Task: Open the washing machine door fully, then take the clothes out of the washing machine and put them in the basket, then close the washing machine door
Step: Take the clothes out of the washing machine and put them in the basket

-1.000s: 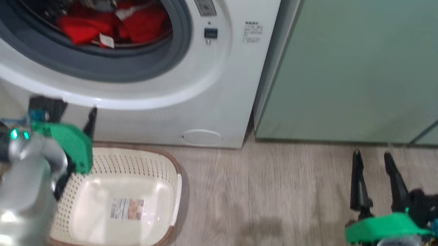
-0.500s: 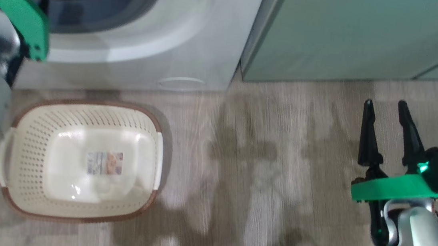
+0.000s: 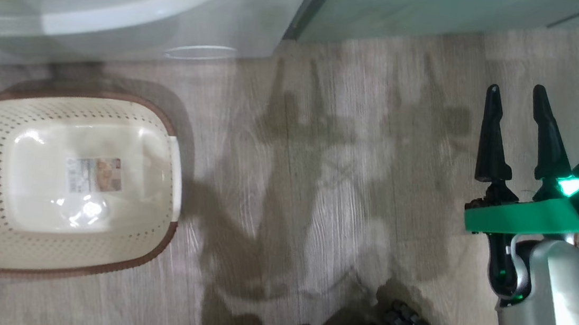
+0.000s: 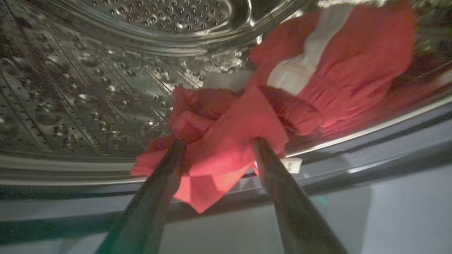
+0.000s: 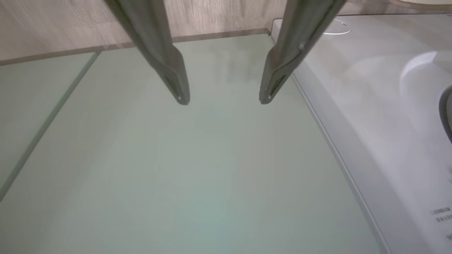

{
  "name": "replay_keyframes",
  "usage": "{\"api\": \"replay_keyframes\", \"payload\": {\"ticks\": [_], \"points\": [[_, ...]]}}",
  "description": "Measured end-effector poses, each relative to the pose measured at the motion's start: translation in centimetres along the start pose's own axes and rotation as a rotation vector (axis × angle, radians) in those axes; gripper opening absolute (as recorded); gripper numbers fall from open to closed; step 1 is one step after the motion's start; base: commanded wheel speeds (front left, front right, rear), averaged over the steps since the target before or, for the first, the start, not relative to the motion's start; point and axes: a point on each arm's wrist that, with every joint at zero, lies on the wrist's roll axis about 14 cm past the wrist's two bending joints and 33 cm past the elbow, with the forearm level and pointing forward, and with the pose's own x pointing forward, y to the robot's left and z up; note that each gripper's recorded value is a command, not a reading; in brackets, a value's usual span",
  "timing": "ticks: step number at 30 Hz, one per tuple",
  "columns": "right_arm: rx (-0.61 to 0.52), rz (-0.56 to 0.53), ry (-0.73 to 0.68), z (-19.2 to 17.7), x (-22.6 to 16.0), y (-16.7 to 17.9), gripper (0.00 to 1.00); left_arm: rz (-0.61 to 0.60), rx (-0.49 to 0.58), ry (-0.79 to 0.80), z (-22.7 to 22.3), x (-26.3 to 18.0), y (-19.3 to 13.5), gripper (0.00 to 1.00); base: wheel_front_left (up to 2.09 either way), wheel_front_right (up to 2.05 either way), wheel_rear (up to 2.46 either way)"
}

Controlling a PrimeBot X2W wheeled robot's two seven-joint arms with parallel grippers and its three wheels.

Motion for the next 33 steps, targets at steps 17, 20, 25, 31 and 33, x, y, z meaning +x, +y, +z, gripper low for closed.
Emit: {"api": "replay_keyframes", "payload": {"ticks": [17,20,25,31,33], "points": [[0.001,-0.042,0.018,-0.9,0.1,-1.5,1.00,-0.027,0.062,0.188,-3.8,2.4,-1.6,0.00,0.00,0.00,0.00],[0.004,-0.040,0.001,-0.2,0.1,-1.4,1.00,-0.007,0.044,0.136,-2.9,1.7,-1.1,0.00,0.00,0.00,0.00],[0.007,-0.032,-0.023,0.9,-0.1,-1.1,1.00,-0.016,-0.016,0.063,-1.9,0.2,-1.7,0.00,0.00,0.00,0.00],[0.026,-0.033,-0.046,2.2,-1.8,-0.7,1.00,-0.051,-0.124,-0.063,-1.3,-3.4,-2.9,0.00,0.00,0.00,0.00],[0.028,-0.034,-0.047,2.4,-2.7,-0.6,1.00,-0.061,-0.148,-0.088,-1.5,-4.8,-3.1,0.00,0.00,0.00,0.00]]}}
